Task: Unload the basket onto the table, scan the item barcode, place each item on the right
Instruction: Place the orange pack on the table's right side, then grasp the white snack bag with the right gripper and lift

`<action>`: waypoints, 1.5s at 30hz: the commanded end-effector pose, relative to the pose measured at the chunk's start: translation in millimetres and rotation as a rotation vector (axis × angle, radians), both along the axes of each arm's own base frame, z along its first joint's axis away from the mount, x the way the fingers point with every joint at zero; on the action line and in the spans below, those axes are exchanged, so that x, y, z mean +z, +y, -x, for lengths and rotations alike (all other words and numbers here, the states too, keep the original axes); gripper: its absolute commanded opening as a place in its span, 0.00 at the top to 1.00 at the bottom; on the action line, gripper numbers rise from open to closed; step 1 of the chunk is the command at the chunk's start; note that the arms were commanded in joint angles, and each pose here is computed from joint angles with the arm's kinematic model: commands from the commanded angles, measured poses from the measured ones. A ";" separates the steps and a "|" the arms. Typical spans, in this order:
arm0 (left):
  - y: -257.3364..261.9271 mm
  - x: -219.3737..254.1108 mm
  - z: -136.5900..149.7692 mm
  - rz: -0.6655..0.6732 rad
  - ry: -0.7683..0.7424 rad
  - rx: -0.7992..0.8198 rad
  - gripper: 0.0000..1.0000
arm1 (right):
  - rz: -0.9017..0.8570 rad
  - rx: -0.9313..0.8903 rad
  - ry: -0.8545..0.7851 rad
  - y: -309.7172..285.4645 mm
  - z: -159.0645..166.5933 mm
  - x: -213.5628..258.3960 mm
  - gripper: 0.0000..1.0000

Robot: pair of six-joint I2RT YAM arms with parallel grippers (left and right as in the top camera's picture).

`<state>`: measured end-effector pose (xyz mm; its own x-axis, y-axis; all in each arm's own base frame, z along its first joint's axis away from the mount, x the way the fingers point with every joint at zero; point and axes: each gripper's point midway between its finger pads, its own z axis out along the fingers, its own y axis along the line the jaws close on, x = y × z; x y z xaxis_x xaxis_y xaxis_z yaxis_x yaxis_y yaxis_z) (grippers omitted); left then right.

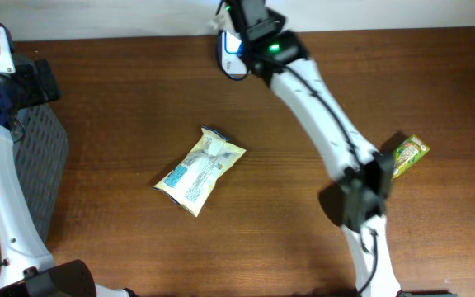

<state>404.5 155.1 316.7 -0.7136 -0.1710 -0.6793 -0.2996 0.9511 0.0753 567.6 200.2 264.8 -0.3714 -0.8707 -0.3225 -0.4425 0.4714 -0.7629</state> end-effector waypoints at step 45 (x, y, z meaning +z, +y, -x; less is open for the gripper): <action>1.3 9.8 3.6 -0.022 -0.018 -0.005 0.01 | -0.724 0.000 1.041 124.5 202.4 -175.0 0.21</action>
<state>404.7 155.2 316.9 -0.7129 -0.1707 -0.6801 -0.2999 0.9510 0.0756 379.3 305.1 87.6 -0.7955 -0.5532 -0.2472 -0.6050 0.7027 0.3745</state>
